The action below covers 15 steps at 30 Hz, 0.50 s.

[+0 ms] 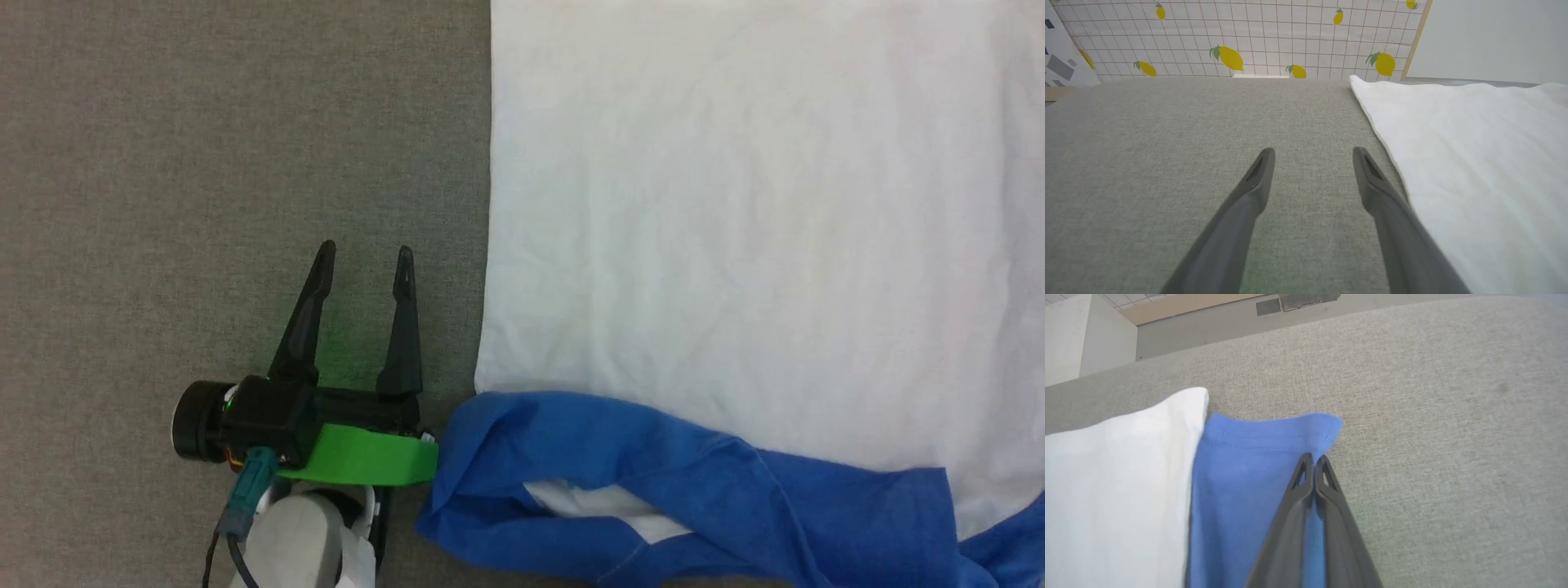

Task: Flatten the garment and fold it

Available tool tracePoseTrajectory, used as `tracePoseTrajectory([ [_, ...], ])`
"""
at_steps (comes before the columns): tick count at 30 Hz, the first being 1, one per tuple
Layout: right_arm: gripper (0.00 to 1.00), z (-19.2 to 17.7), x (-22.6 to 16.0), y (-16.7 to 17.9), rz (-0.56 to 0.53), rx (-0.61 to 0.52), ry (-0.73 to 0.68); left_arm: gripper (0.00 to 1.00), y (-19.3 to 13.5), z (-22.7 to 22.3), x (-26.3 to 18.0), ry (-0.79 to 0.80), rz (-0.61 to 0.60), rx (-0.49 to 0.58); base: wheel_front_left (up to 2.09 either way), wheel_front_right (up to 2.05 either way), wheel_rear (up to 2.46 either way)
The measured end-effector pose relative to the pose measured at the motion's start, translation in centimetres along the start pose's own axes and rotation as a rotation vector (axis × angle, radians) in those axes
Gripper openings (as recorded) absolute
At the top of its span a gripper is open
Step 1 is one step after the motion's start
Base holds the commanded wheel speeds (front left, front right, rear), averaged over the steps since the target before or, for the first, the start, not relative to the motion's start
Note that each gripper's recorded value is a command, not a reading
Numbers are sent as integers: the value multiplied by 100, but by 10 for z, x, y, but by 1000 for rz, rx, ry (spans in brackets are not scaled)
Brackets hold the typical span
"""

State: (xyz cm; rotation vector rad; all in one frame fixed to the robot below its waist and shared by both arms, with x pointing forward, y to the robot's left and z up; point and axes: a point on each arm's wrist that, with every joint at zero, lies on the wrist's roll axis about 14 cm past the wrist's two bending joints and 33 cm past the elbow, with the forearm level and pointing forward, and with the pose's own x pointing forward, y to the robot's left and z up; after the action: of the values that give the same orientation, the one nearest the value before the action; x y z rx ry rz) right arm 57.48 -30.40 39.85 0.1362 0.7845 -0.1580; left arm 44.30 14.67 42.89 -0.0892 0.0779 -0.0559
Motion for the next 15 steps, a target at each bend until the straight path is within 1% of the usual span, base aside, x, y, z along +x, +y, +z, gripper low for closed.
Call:
tracePoseTrajectory([
  [3,0,4,-16,-8,-13,14,-22,100,2,11,-5,-21,8,-2,0,0,0],
  [8,0,16,-54,-24,-37,30,-90,100,5,26,-25,-43,26,-9,0,0,0],
  [15,0,52,-122,-33,-19,49,-264,100,5,50,-56,-92,36,-29,0,0,0],
])
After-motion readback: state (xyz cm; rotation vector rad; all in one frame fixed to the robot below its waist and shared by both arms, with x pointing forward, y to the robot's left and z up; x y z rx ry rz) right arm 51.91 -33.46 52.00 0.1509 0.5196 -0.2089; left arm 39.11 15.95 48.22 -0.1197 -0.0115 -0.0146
